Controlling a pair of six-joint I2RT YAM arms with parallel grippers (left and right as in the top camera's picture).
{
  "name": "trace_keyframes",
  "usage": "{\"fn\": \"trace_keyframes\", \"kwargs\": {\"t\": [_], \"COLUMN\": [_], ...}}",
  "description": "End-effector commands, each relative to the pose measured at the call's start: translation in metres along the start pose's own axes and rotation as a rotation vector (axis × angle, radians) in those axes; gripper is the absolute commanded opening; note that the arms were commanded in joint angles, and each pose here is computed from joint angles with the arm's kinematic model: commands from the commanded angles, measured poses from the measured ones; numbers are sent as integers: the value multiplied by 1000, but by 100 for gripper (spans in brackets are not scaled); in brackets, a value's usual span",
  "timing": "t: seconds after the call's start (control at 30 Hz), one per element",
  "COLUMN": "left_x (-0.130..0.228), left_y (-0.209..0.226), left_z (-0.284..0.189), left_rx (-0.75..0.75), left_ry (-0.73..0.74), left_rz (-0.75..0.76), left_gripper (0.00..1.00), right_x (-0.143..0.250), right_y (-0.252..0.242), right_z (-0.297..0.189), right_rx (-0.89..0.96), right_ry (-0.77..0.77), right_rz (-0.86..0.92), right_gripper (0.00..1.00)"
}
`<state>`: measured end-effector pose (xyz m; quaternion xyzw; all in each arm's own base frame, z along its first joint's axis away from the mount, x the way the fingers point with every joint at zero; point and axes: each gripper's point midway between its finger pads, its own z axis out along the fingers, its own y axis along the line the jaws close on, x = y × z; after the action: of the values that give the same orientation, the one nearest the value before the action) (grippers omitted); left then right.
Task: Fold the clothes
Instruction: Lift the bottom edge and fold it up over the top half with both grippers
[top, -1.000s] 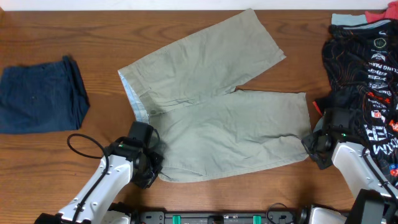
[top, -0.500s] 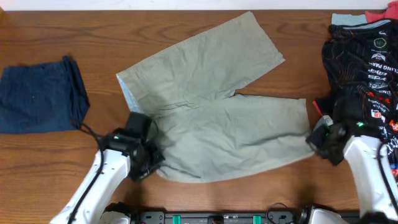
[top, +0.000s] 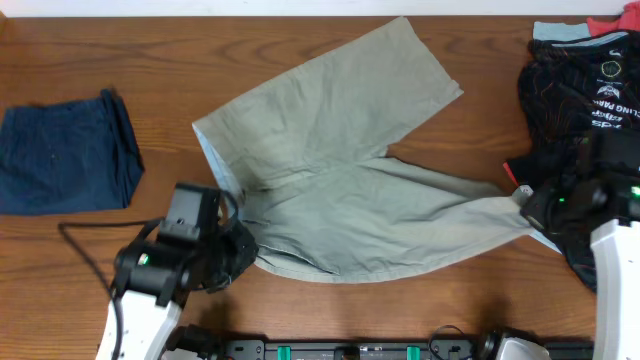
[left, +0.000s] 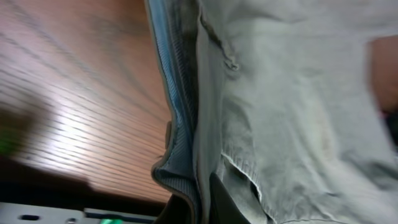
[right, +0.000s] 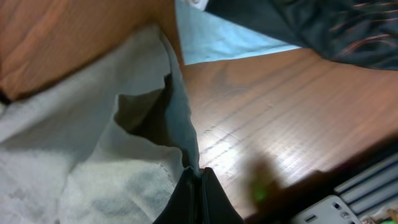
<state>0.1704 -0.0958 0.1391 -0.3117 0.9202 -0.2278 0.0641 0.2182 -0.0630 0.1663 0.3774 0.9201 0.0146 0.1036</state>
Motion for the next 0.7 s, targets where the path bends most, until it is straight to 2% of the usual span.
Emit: {"fn": "trace_keyframes", "kwargs": {"t": [0.0, 0.2, 0.43, 0.5, 0.67], "left_x": [8, -15, -86, -100, -139], "left_y": [-15, -33, -55, -60, -56], "left_z": [-21, -47, -53, -48, -24], "left_rx": [117, 233, 207, 196, 152], "left_ry": [-16, -212, -512, -542, -560], "left_rz": [-20, 38, 41, 26, -129], "left_gripper": [6, 6, 6, 6, 6], "right_x": [-20, -40, -77, -86, -99], "right_y": [-3, 37, 101, 121, 166], "right_z": [-27, -59, -70, -65, -43], "right_rx": [-15, -193, -362, -394, -445], "right_ry": [-82, -188, -351, -372, -383], "right_rz": [-76, -256, -347, -359, -405], "right_gripper": [1, 1, 1, 1, 1]}}
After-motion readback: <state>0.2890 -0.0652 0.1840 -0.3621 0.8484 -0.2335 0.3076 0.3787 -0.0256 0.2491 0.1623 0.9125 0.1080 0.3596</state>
